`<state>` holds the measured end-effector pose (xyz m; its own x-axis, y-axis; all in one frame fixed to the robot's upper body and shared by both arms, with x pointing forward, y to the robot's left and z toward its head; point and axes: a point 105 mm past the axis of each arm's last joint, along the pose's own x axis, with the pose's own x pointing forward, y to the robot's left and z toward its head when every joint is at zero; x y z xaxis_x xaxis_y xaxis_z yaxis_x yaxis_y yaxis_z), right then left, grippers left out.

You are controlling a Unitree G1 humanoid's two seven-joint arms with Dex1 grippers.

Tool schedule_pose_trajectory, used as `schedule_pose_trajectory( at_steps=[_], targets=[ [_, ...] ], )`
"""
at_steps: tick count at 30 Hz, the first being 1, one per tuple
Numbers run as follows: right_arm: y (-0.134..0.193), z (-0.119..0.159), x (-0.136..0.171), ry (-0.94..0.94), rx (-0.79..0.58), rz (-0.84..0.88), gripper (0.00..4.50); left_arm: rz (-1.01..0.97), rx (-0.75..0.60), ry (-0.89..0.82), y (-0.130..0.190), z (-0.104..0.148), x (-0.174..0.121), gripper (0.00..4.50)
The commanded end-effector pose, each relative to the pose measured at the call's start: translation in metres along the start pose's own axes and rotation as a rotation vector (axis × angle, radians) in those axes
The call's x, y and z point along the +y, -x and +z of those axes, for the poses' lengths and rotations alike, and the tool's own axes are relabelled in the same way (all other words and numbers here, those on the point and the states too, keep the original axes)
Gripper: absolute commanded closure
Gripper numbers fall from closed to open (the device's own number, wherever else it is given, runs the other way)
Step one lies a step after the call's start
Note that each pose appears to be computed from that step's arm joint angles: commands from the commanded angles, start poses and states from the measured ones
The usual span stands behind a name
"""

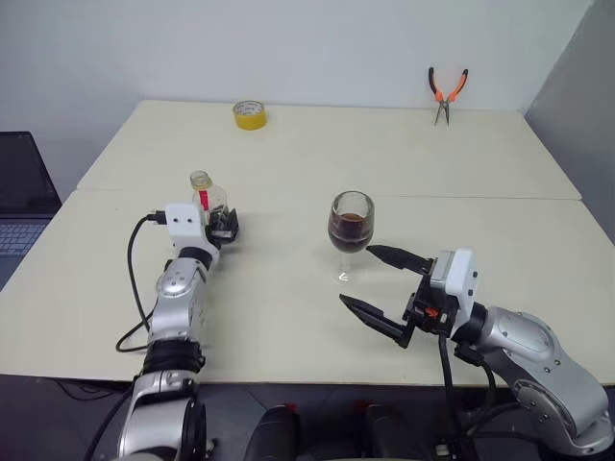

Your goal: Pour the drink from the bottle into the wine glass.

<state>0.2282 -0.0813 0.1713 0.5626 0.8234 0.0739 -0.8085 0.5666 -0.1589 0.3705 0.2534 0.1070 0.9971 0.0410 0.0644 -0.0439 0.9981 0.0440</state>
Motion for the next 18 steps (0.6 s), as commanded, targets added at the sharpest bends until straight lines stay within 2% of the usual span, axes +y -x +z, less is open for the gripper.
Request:
schedule_pose_trajectory(
  at_steps=[1,8,14,18],
  targets=[
    [0.006,0.005,-0.006,0.025,-0.061,-0.075,0.0,-0.006,-0.029,0.017,0.019,0.016,0.002,0.03],
    [0.016,-0.022,-0.038,0.008,-0.056,-0.327,0.0,0.035,0.072,-0.07,0.066,-0.008,-0.007,0.03],
    [0.03,-0.048,-0.073,0.06,-0.081,-0.608,0.0,-0.076,0.04,-0.086,0.07,-0.007,-0.029,0.03],
    [0.041,-0.058,-0.087,-0.01,-0.122,-0.736,0.0,-0.11,0.021,-0.067,0.068,-0.003,-0.041,0.03]
  ],
)
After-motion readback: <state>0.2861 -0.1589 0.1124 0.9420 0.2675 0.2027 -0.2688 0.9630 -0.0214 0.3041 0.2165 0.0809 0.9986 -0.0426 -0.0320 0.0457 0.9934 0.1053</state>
